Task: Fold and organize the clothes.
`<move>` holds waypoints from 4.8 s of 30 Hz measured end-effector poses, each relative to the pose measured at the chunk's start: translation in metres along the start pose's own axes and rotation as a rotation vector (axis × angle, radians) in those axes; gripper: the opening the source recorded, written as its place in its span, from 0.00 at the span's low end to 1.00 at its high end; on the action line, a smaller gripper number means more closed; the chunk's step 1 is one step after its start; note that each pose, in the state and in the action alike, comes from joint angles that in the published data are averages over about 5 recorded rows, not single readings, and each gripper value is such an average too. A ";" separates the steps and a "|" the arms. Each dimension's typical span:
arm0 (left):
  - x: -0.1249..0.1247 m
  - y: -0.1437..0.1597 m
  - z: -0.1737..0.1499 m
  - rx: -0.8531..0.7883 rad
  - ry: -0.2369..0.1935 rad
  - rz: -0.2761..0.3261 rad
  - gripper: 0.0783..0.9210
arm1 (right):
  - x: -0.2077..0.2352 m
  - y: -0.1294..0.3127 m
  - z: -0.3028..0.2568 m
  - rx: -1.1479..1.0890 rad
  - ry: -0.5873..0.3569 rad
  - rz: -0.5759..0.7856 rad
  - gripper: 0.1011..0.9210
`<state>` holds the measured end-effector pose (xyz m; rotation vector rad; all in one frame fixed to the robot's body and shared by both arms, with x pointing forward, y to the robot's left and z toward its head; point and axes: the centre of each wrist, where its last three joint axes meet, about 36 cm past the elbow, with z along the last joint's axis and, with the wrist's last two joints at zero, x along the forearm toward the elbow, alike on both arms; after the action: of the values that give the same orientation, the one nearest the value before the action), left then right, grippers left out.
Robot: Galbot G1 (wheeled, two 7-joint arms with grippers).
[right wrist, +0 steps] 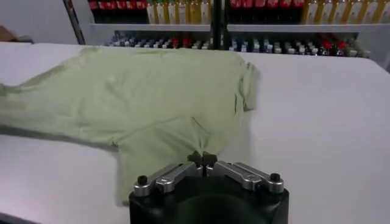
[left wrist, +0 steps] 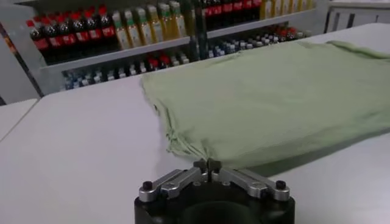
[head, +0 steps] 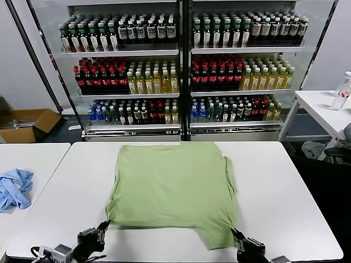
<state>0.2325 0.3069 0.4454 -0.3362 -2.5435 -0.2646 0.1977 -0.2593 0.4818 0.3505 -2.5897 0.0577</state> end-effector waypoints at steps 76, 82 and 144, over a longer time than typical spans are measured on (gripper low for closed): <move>-0.150 0.063 -0.030 0.130 -0.042 -0.077 0.83 | -0.151 -0.029 -0.006 0.006 -0.023 0.155 0.76; -0.148 0.058 -0.031 0.142 -0.011 -0.070 0.62 | -0.156 -0.027 -0.001 -0.021 -0.010 0.153 0.55; -0.028 0.032 -0.054 0.095 -0.048 0.012 0.60 | -0.052 -0.021 -0.052 0.025 -0.134 0.105 0.62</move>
<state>0.2916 0.3178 0.4785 -0.3251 -2.5902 -0.1319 0.2721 -0.2617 0.5003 0.2338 -2.7405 0.1068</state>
